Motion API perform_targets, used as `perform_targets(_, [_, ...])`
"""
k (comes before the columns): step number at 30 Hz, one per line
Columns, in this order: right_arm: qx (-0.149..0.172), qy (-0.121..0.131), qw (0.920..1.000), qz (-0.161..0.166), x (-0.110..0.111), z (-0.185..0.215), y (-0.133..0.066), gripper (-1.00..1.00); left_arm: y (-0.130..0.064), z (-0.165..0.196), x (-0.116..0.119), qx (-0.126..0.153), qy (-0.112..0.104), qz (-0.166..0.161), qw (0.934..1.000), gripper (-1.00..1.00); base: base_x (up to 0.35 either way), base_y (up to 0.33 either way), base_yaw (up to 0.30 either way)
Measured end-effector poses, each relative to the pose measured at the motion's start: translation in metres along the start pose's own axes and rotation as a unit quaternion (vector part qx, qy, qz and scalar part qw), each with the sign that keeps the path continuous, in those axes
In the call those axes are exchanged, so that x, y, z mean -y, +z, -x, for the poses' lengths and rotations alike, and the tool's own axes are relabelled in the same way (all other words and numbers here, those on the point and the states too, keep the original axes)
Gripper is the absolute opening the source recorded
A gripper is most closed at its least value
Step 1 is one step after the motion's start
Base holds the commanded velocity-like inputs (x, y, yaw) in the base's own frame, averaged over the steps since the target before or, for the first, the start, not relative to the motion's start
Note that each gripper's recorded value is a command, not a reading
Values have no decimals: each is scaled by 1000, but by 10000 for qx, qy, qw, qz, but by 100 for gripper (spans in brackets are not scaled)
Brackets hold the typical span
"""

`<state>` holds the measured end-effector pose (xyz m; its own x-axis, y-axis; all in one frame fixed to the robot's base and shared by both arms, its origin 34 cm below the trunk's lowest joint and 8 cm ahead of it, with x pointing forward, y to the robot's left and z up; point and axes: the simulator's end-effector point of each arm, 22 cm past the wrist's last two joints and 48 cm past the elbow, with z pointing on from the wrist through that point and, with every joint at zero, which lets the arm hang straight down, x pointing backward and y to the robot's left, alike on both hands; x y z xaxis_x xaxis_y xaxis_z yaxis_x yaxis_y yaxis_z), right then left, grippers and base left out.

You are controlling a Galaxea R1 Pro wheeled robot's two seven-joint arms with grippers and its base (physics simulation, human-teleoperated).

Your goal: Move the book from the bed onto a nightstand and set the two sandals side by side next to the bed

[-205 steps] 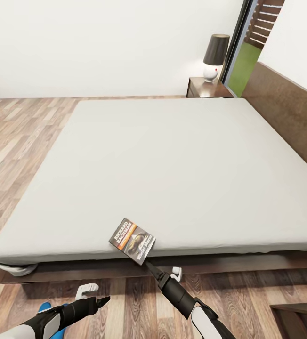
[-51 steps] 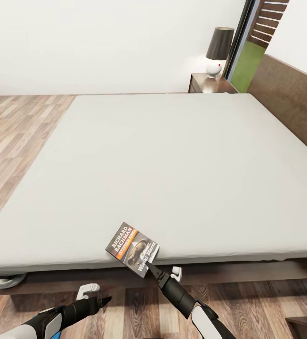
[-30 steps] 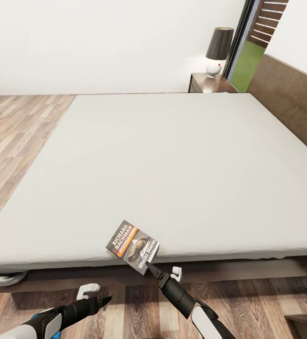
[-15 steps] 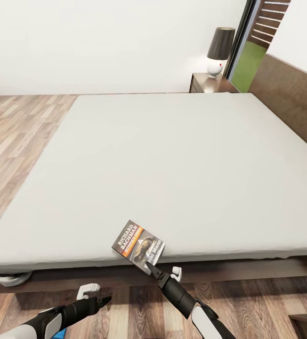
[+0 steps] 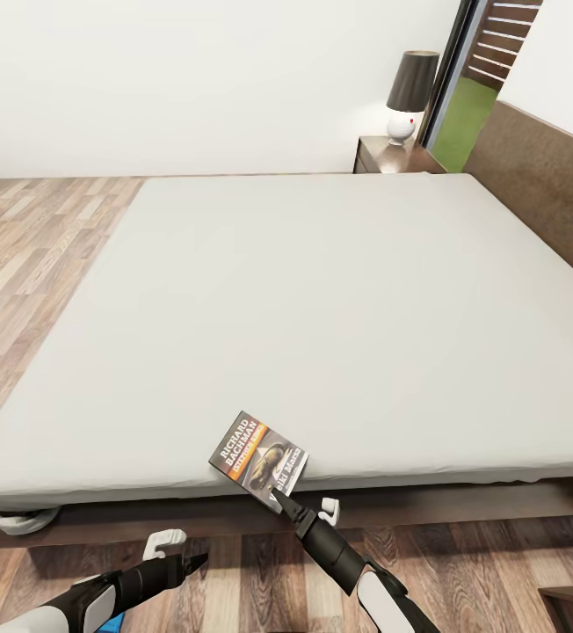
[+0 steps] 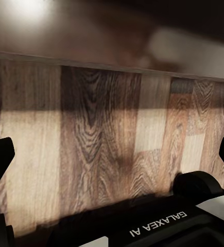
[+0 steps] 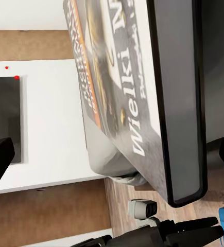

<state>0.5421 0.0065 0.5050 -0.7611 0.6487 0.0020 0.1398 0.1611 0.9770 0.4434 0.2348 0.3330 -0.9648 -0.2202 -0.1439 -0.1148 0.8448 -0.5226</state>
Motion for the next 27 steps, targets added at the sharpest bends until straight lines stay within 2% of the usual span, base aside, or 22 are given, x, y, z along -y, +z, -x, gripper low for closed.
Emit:
perform_targets(17, [-1, 0, 10000, 9, 0, 0, 0, 100, 0, 0, 0, 1, -1, 7, 10000, 100, 0, 0, 0])
perform_targets(18, [-1, 0, 10000, 9, 0, 0, 0, -100, 0, 0, 0, 1, -1, 7, 10000, 100, 0, 0, 0])
perform_targets(27, [-1, -4, 10000, 13, -1, 0, 0, -100, 0, 0, 0, -1, 1, 4, 10000, 100, 0, 0, 0])
